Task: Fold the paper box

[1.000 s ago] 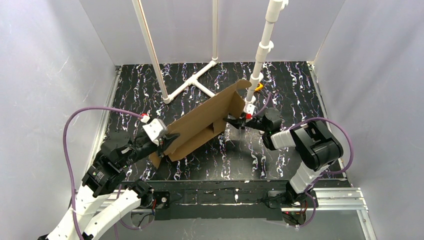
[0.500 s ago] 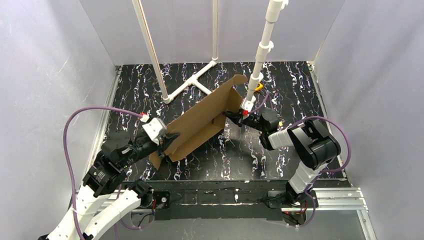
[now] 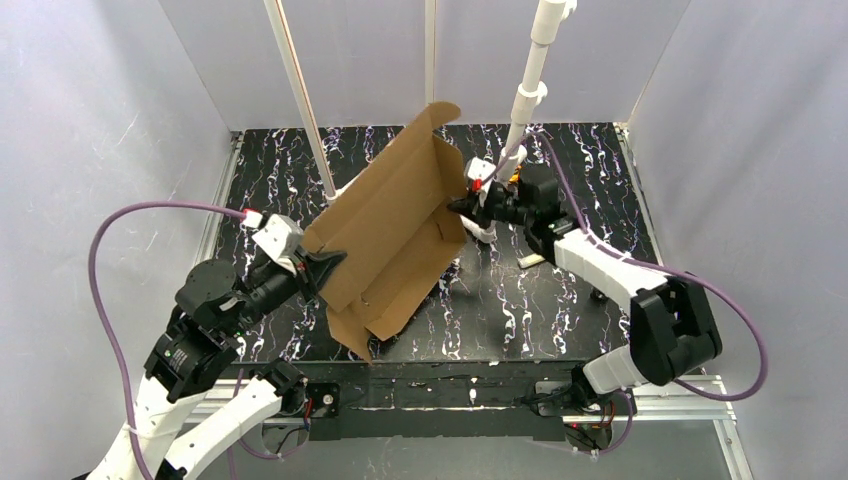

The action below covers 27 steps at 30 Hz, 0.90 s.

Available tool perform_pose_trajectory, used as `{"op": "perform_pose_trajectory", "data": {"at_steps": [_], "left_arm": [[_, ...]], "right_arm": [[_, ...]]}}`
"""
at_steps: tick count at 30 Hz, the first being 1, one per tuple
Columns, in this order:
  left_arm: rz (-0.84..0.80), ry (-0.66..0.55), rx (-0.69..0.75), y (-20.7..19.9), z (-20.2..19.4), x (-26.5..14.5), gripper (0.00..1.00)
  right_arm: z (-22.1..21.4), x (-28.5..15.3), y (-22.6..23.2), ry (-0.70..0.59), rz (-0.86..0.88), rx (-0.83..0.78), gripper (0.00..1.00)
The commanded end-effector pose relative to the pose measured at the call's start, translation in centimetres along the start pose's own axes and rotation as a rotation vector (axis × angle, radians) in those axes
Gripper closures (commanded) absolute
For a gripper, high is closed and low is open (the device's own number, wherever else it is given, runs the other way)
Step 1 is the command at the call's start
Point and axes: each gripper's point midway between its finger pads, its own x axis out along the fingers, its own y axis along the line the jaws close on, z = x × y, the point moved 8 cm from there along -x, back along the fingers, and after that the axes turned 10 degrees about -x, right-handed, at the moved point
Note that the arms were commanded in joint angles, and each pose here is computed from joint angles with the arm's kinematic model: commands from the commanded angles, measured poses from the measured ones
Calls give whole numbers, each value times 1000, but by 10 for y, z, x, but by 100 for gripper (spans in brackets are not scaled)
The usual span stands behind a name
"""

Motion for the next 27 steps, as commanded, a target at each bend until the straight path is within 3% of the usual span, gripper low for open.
{"op": "perform_pose_trajectory", "data": {"at_steps": [1, 10, 15, 20, 27], "left_arm": [[133, -37, -118, 4, 17, -3, 100], [252, 69, -179, 18, 1, 21, 100], [281, 115, -202, 23, -10, 38, 100], [342, 152, -195, 36, -35, 56, 100], [409, 106, -271, 52, -78, 77, 100]], "right_arm": [[20, -30, 19, 222, 221, 36, 99], [36, -79, 35, 501, 261, 169, 99], [22, -88, 46, 618, 290, 250, 99], [-3, -81, 44, 692, 238, 261, 93], [-38, -74, 54, 709, 201, 253, 81]]}}
